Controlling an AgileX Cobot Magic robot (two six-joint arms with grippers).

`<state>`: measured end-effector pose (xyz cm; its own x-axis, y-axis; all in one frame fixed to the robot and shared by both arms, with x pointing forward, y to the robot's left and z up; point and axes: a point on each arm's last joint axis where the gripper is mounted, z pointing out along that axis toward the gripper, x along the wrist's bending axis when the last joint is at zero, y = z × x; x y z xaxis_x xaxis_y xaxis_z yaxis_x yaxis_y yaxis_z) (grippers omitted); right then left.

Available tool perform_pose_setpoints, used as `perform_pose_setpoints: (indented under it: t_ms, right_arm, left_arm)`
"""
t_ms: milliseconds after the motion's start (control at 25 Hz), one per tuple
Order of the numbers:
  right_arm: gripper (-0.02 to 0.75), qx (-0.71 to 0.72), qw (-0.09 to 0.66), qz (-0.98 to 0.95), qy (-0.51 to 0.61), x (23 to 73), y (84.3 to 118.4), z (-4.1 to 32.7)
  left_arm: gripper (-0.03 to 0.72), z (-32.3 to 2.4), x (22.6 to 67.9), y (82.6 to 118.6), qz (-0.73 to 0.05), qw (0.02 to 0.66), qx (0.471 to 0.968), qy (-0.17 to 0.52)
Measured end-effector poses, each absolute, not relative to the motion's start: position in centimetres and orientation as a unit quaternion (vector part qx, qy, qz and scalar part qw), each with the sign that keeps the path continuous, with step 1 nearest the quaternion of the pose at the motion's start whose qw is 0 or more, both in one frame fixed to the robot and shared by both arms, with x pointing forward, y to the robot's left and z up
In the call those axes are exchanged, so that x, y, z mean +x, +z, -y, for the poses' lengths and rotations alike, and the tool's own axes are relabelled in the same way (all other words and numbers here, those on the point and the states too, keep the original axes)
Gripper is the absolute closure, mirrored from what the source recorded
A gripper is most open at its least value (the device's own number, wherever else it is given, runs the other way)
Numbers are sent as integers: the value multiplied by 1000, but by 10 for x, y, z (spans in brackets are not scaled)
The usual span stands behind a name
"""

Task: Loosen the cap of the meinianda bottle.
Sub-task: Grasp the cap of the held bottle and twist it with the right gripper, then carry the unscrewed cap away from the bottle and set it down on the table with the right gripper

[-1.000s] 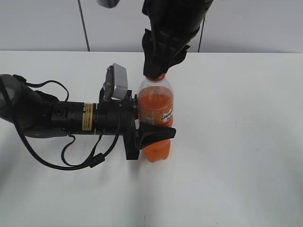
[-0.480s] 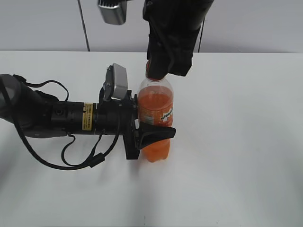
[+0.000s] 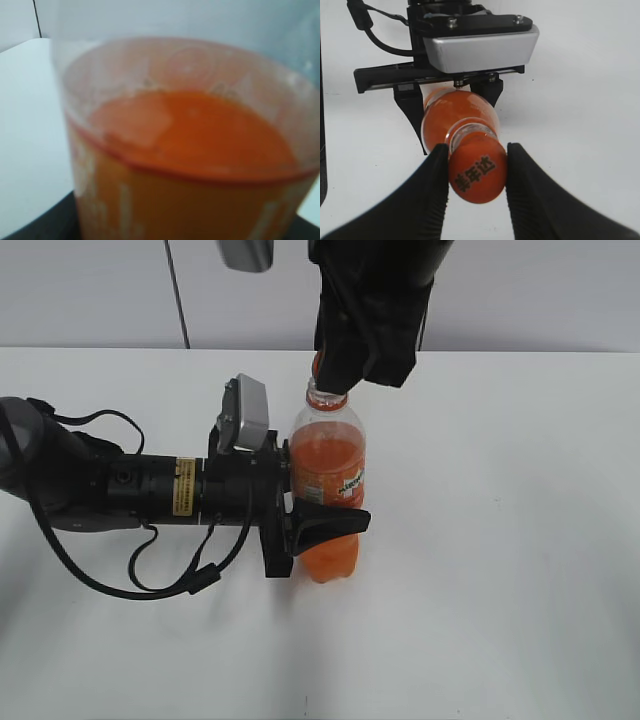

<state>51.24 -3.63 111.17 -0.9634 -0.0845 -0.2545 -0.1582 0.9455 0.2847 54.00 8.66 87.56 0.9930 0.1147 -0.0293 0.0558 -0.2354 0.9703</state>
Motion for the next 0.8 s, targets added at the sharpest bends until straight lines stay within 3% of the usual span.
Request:
perform_pose_setpoints:
  t_ms: [240,440,800]
  right_arm:
    - [472,-41,125,-978,163,510,1120,38]
    - [471,54,139,-970,190,508,1141,43]
    - [471,267,146,-935,184,530,1142,70]
  left_arm:
    - [273,-86,540,876,-52,618,784,23]
    - [273,-86,540,876,-52,618,784,23]
    - [273,-86,539,876,-51,618,784,23]
